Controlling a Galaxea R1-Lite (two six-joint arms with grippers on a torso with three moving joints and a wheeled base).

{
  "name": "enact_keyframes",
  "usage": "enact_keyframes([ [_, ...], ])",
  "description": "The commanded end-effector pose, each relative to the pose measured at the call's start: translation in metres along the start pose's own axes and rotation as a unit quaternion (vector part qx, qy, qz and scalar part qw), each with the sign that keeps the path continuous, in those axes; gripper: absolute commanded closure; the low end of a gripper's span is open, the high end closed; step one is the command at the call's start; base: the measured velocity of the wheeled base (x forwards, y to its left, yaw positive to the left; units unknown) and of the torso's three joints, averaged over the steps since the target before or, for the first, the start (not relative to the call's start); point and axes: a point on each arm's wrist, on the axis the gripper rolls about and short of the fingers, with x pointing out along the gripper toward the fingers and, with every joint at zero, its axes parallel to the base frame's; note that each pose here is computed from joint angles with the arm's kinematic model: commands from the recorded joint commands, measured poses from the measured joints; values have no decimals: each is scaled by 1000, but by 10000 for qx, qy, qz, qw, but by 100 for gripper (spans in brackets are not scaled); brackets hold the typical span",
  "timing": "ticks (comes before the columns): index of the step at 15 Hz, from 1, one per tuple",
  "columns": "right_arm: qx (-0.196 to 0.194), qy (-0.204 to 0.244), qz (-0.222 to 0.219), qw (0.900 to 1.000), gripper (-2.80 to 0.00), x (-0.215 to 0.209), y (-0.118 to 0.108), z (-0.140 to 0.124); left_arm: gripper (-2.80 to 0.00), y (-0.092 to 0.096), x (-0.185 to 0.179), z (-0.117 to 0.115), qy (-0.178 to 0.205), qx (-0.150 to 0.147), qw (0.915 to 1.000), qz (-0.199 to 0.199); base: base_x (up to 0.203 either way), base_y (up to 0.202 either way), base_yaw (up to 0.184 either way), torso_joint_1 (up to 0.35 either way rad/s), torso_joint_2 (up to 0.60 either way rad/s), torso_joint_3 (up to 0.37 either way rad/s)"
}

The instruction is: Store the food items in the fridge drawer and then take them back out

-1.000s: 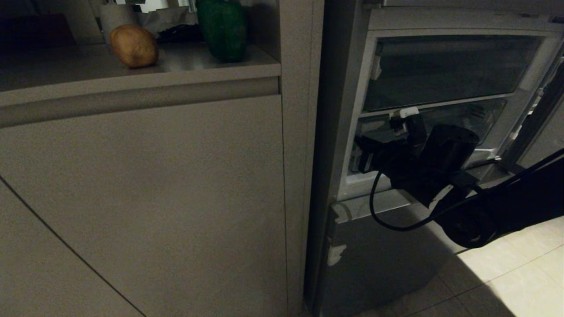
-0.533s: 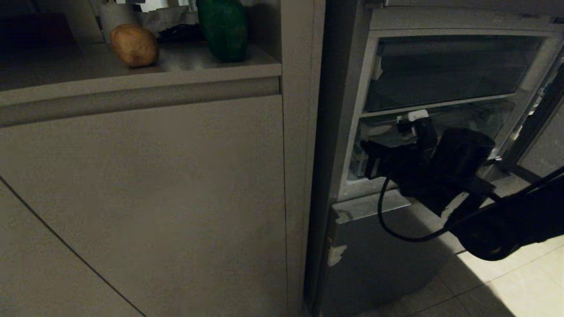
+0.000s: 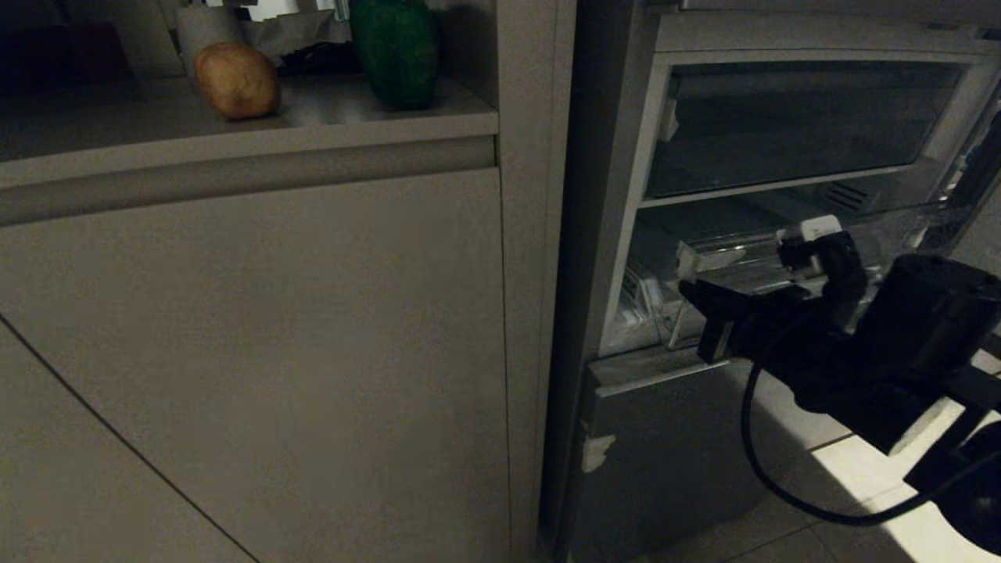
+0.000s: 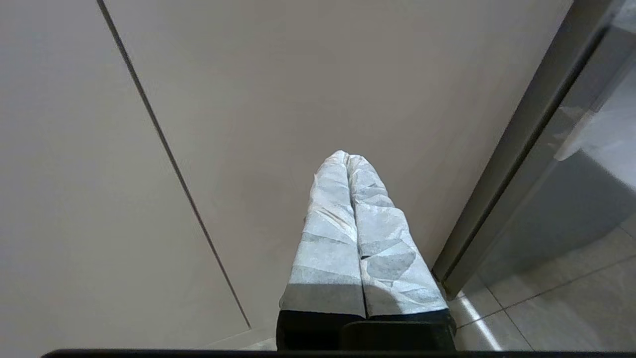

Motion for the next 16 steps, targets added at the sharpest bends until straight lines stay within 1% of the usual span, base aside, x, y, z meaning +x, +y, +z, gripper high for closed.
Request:
enact_keyframes([
  [1, 28, -300, 60, 9995, 0, -28, 6, 16, 0, 0, 0, 0, 6, -3, 10000, 2, 0, 0, 0, 0, 0, 0],
  [2, 37, -342, 28, 9994, -280, -35, 7, 19, 0, 0, 0, 0, 6, -3, 10000, 2, 0, 0, 0, 0, 0, 0],
  [3, 41, -337, -37, 9994, -280, -41, 7, 19, 0, 0, 0, 0, 6, -3, 10000, 2, 0, 0, 0, 0, 0, 0],
  [8, 28, -154, -35, 9999, -280, -60, 7, 9, 0, 0, 0, 0, 6, -3, 10000, 2, 0, 0, 0, 0, 0, 0],
  [10, 29, -124, -33, 9999, -280, -73, 7, 10, 0, 0, 0, 0, 6, -3, 10000, 2, 0, 0, 0, 0, 0, 0],
  [12, 30, -2, 6, 10000, -280, -89, 7, 8, 0, 0, 0, 0, 10, -3, 10000, 2, 0, 0, 0, 0, 0, 0],
  [16, 65, -84, -29, 9999, -280, -121, 3, 24, 0, 0, 0, 0, 6, -3, 10000, 2, 0, 0, 0, 0, 0, 0],
])
